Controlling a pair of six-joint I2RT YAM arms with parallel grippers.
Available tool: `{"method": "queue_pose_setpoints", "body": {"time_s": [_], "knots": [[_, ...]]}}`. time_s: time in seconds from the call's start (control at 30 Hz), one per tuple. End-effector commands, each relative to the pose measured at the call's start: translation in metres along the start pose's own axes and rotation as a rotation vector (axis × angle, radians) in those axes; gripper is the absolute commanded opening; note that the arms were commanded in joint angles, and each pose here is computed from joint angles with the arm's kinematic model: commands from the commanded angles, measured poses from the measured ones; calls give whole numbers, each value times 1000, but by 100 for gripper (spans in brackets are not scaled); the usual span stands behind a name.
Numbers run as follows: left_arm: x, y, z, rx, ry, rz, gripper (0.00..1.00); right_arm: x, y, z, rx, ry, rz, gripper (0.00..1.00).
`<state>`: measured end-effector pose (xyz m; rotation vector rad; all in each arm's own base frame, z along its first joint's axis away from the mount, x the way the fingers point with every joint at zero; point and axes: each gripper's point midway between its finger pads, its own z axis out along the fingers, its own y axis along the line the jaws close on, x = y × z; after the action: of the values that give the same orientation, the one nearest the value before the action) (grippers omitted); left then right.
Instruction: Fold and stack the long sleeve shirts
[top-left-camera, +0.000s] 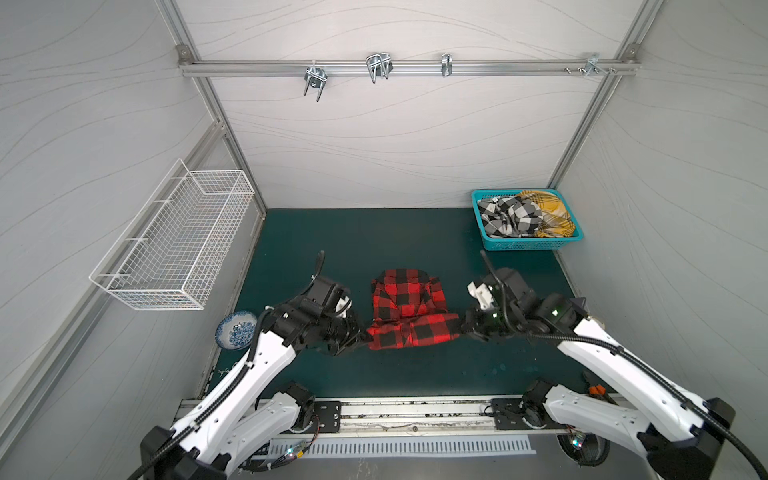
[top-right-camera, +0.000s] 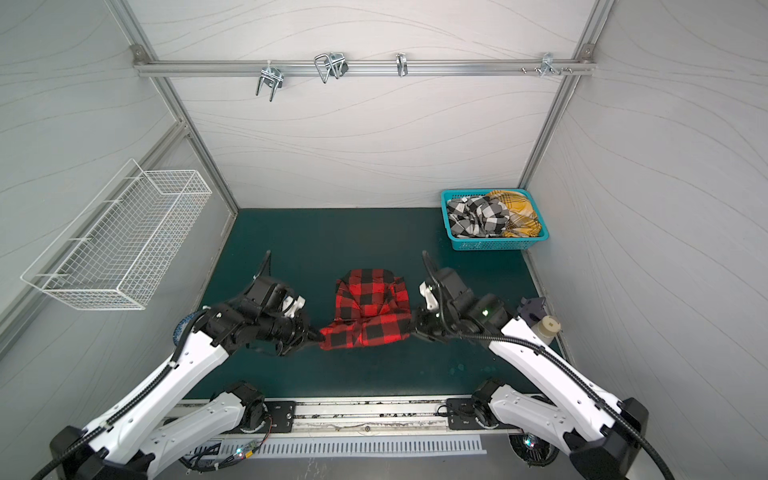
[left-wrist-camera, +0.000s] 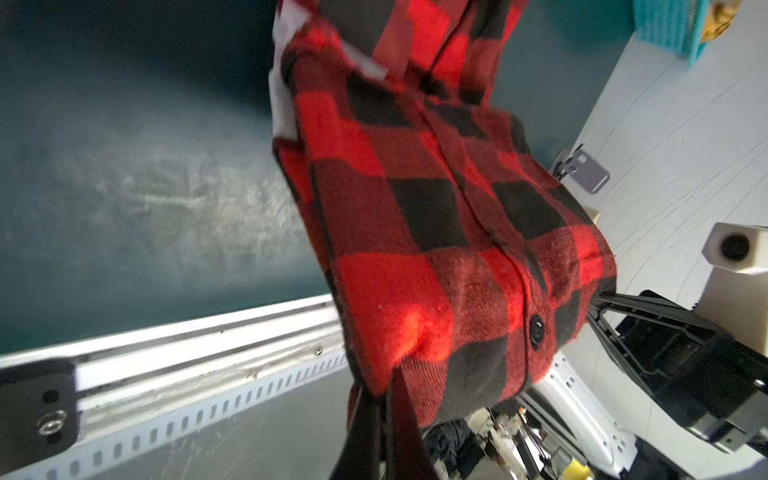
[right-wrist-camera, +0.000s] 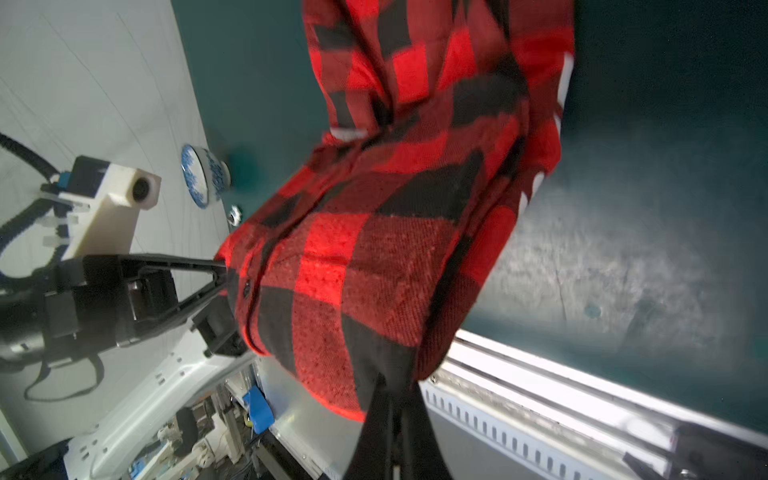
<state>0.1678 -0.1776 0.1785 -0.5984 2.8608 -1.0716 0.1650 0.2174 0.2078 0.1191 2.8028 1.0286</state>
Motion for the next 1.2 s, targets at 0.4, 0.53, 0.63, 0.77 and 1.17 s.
{"method": "queue_pose_setpoints", "body": {"time_s": [0.4, 0.53, 0.63, 0.77, 1.17], "knots": [[-335, -51, 61, -165, -275, -110, 51, -309, 13, 87, -42, -18, -105, 62], [-345, -77, 18, -177, -394, -34, 57, -298, 16, 89, -64, -64, -147, 69], [-301, -86, 35, -210, -329, 25, 52, -268, -1, 99, -18, 11, -118, 64], [-254, -88, 64, -206, -223, 67, 47, -226, -15, 119, 12, 74, -122, 51], [-267, -68, 126, -154, -36, 71, 27, -221, -32, 157, 50, 134, -104, 33]]}}
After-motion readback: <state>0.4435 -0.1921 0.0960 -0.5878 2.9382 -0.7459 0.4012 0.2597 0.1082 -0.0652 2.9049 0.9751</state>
